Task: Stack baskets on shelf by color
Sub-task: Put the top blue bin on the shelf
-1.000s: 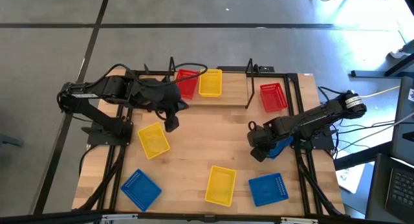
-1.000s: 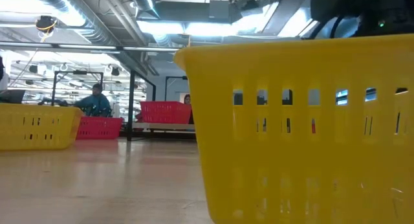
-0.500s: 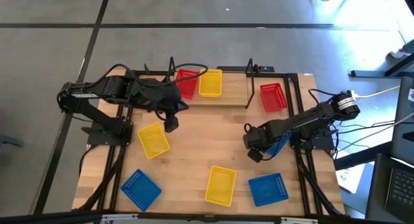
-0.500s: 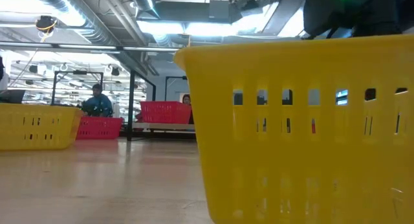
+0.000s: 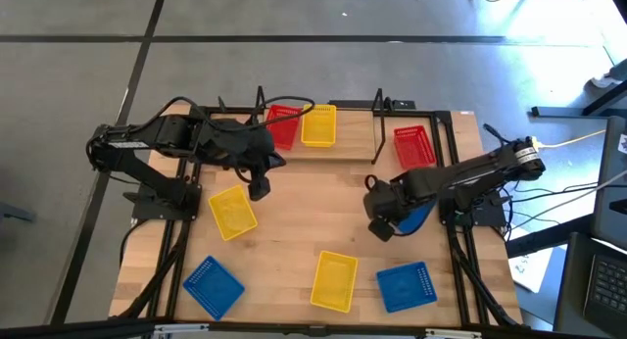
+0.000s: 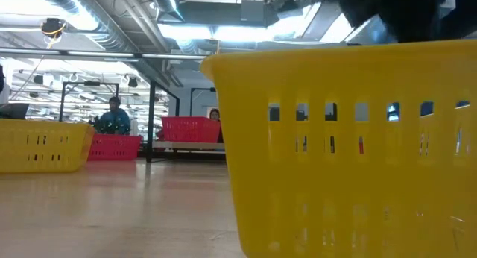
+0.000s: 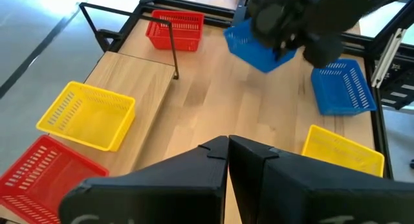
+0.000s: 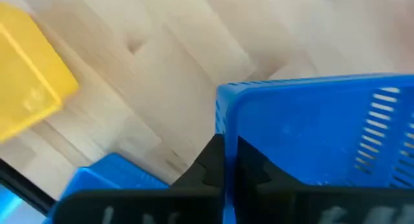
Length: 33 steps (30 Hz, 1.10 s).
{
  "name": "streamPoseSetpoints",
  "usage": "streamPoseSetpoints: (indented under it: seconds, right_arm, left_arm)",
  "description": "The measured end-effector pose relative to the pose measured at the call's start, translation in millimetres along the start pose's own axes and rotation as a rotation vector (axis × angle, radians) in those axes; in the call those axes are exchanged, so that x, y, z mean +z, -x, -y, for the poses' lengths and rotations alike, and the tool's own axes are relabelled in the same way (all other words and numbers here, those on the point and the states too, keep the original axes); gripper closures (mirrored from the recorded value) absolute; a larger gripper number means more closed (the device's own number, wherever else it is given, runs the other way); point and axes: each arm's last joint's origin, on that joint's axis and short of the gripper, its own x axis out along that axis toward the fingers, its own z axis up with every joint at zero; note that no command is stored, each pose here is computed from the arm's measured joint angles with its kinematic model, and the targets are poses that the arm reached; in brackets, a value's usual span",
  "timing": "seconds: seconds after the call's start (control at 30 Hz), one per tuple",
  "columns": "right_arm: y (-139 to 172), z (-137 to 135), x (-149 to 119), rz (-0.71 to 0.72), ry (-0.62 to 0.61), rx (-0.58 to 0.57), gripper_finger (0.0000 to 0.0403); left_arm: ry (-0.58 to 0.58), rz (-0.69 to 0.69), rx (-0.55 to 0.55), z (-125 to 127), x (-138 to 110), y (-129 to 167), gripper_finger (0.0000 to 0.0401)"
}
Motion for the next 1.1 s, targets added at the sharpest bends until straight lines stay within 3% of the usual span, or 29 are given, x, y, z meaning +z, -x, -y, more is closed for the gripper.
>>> streamPoseSetpoints:
  seconds: [0.3,0.63,0.83,1.0,1.1]
  right_arm:
    - [60.0,5.5,-8.1,0.103,-0.062,-0.123,0.0402]
    - [91.0,12.9,15.4,0.229,0.194,-0.107,0.0403]
    - [109.6,24.8,30.6,0.344,0.343,-0.192,0.0403]
    - [120.6,40.4,47.3,0.419,0.509,-0.353,0.0403]
    - [121.0,48.5,65.5,0.442,0.591,-0.387,0.0403]
  left_arm:
    - [-0.028,-0.005,-0.002,-0.1,-0.4,0.0,0.0397]
    - [-0.029,-0.019,-0.034,0.7,-1.2,0.0,0.0397]
    - [-0.02,-0.016,-0.027,0.5,-1.0,-0.2,0.0397]
    - [0.007,-0.013,-0.012,-2.8,0.0,-1.1,0.0397]
    - [0.042,-0.011,0.006,-7.0,0.9,-2.1,0.0397]
